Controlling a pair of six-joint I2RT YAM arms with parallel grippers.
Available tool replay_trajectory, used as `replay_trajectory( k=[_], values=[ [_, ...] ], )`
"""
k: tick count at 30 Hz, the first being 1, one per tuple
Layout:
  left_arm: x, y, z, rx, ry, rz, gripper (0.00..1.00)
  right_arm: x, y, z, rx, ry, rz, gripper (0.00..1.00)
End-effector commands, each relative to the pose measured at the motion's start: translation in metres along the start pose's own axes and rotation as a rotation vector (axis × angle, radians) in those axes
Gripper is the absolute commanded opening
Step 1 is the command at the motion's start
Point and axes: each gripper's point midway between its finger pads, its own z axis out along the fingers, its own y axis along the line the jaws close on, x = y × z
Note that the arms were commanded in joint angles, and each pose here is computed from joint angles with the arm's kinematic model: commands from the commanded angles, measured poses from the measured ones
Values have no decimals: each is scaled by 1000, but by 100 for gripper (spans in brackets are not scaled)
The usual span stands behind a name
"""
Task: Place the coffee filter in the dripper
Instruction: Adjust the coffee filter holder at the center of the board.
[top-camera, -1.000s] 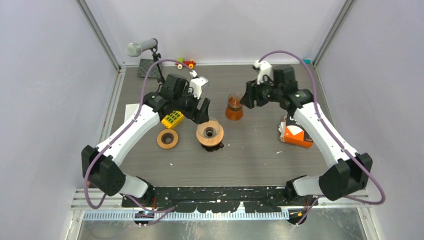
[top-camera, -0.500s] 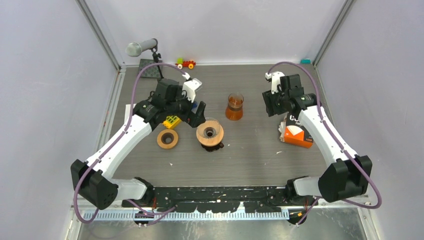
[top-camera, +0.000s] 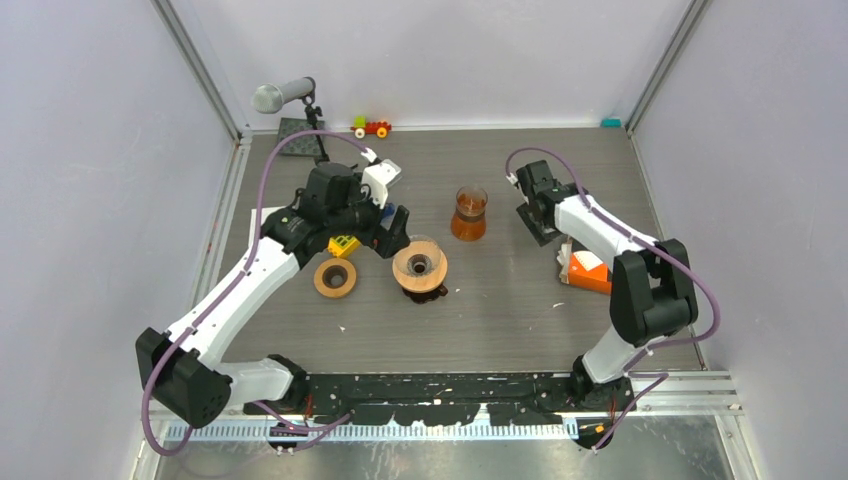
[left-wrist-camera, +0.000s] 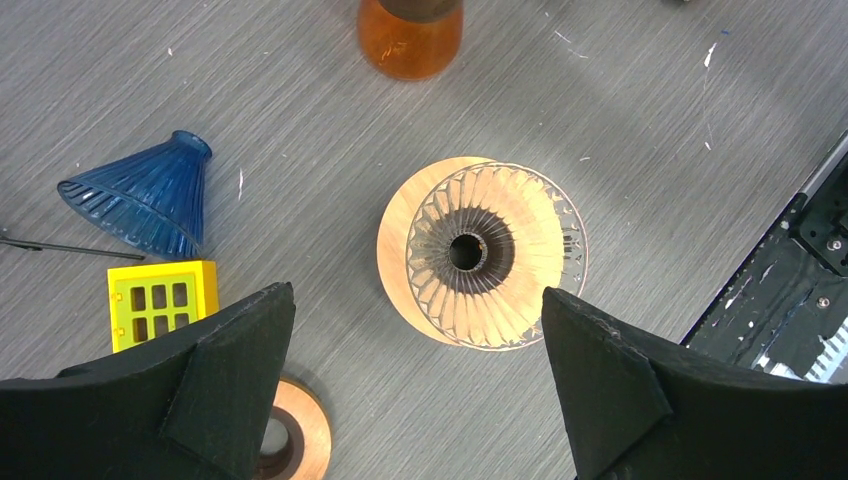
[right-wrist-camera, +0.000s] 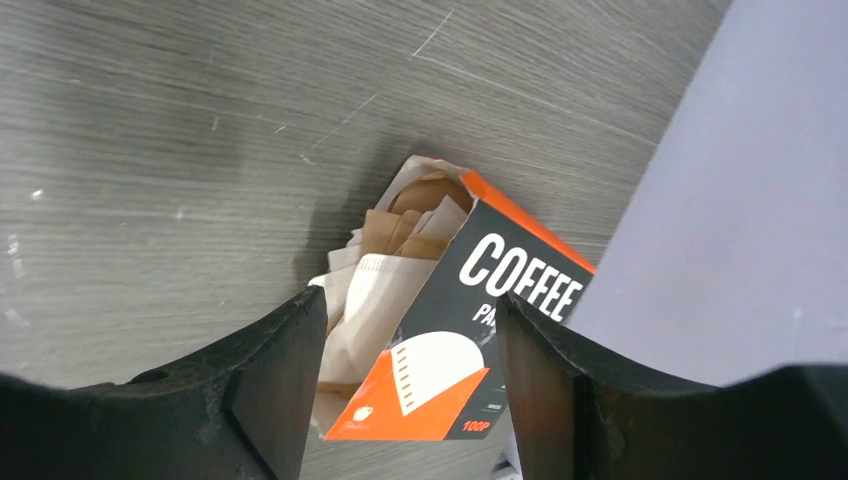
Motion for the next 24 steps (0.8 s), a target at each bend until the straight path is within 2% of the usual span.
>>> replay_trajectory(
  k=[1, 15, 24],
  values=[
    [-15, -1, -5, 8, -67, 38, 96, -9, -32, 4, 213, 2, -38, 68],
    [-15, 2, -8, -17, -83, 49, 97, 6, -27, 29, 254, 128, -123, 66],
    [-14, 2, -10, -22, -92, 55, 98, 18, -39, 24, 314, 164, -143, 60]
  ],
)
